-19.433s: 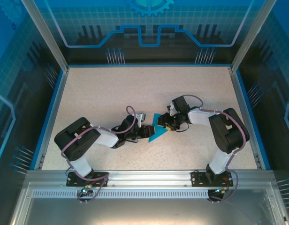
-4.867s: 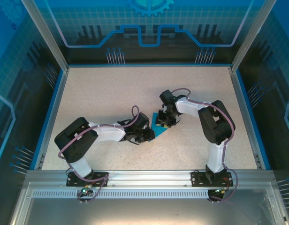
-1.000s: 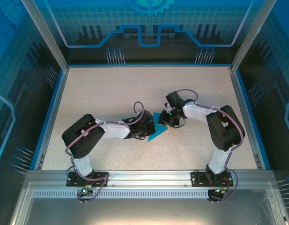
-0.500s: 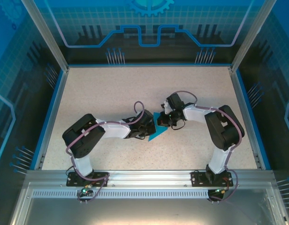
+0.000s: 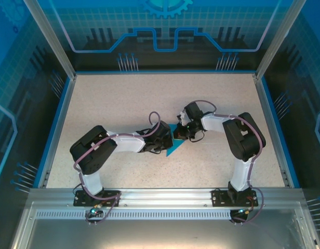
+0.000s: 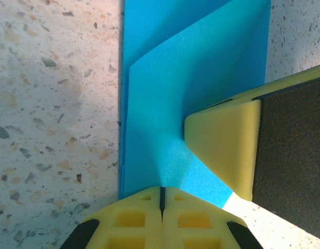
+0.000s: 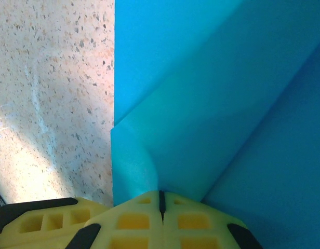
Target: Fold a paper plane with a square sheet of paper (pick it up from the middle)
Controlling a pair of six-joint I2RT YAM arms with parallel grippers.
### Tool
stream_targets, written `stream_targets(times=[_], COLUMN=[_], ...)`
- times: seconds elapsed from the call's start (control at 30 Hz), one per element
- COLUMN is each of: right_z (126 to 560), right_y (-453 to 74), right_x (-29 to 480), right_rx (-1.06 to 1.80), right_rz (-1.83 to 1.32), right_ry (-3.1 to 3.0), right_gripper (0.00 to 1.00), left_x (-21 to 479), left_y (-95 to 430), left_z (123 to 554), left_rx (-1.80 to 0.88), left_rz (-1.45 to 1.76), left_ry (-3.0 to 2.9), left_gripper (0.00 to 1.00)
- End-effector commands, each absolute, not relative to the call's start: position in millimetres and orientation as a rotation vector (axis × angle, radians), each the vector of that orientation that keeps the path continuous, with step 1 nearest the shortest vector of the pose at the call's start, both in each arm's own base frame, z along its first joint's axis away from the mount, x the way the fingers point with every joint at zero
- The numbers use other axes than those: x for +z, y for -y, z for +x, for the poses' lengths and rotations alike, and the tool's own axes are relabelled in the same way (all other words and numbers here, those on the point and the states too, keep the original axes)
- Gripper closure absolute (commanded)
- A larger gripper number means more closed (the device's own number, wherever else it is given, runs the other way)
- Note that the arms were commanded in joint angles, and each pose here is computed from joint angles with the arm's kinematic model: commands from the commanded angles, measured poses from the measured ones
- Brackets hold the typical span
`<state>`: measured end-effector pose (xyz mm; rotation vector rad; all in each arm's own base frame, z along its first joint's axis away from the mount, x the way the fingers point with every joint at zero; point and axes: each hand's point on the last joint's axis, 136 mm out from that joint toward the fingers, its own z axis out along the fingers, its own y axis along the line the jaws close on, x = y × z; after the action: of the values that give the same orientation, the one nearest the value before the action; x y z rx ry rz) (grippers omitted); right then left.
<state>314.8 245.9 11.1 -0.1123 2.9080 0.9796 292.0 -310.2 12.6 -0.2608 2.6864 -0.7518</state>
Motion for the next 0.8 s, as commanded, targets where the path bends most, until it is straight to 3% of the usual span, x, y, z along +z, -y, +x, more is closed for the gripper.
stream_targets(times=[0.0,0.77], right_z=[345,400], right_y=[-227,-207], right_x=[3,0], right_rx=[0.868,0.783], right_rz=[-0.065,0.006], right_ry=[-2.87,-2.823], right_gripper=[1.0,1.0], left_x=[-54,-61], left_y=[260,253], left_z=[235,225], left_rx=[-0.447,-0.407], left_rz=[-0.257,-0.217], left_ry=[-2.981,-3.019], left_gripper=[1.0,1.0])
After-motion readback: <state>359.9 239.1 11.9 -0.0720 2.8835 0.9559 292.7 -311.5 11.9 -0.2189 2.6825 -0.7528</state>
